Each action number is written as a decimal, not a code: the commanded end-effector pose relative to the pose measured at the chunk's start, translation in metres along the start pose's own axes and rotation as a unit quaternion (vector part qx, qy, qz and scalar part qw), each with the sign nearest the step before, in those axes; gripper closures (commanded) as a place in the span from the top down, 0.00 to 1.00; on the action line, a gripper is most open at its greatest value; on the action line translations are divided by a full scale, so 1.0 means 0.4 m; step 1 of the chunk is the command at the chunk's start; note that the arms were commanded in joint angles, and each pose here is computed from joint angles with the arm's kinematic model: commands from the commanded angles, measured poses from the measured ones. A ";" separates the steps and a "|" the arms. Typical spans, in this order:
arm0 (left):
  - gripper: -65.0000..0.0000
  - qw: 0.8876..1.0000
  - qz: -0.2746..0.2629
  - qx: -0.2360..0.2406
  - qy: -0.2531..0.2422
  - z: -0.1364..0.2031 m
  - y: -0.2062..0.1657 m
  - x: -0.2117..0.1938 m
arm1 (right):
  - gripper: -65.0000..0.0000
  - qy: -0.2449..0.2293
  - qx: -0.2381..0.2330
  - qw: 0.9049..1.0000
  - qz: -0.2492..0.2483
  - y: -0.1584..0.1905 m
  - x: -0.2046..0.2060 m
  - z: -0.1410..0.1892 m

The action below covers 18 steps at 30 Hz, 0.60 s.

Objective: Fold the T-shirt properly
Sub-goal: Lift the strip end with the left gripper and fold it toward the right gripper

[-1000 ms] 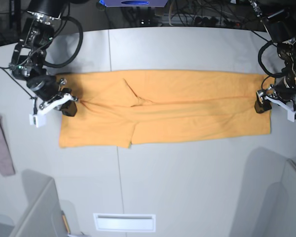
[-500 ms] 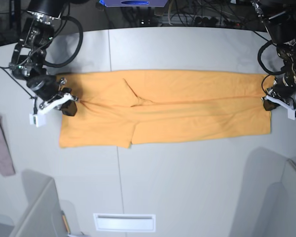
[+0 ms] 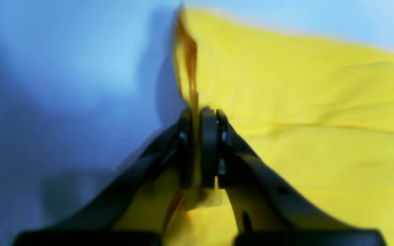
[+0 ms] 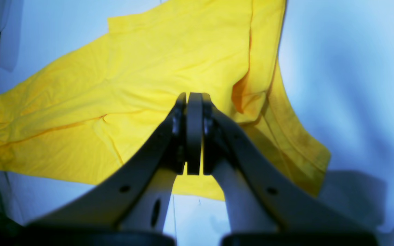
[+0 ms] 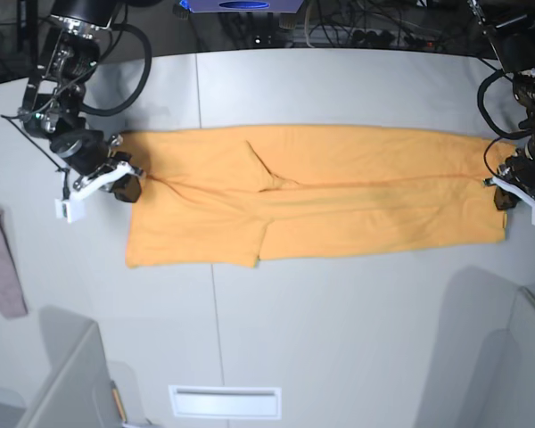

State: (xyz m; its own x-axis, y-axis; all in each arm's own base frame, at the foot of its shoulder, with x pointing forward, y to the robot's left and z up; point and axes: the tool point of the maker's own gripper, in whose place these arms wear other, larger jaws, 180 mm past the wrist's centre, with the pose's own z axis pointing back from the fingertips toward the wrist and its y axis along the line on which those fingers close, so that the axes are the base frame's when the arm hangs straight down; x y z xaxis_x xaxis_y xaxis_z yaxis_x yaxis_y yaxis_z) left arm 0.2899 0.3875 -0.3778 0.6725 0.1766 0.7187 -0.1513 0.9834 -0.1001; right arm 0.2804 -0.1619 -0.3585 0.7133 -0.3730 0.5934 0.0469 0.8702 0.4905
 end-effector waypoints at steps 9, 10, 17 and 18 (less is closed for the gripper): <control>0.00 0.997 -0.056 0.000 -0.056 0.084 -0.102 0.060 | 0.00 -0.025 0.009 1.000 0.008 0.011 0.038 0.009; 0.00 0.997 -0.057 -0.001 -0.059 0.093 -0.118 0.058 | 0.00 -0.025 0.009 1.000 0.008 0.011 0.038 0.009; 0.00 0.993 -0.085 -0.060 -0.050 0.085 -0.293 0.023 | 0.00 -0.027 0.009 1.000 0.008 0.013 0.043 0.008; 0.00 0.993 -0.085 -0.068 -0.044 0.078 -0.317 0.012 | 0.00 -0.027 0.009 1.000 0.008 0.013 0.043 0.008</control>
State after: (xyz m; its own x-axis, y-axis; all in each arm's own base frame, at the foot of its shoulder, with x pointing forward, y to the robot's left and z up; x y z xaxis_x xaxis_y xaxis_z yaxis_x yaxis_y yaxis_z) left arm 0.2817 0.2568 -0.3548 0.6507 0.0150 0.7592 0.0667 0.9948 -0.0768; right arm 0.2827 -0.1622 -0.3566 0.7069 -0.3765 0.5987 0.0459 0.8692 0.4924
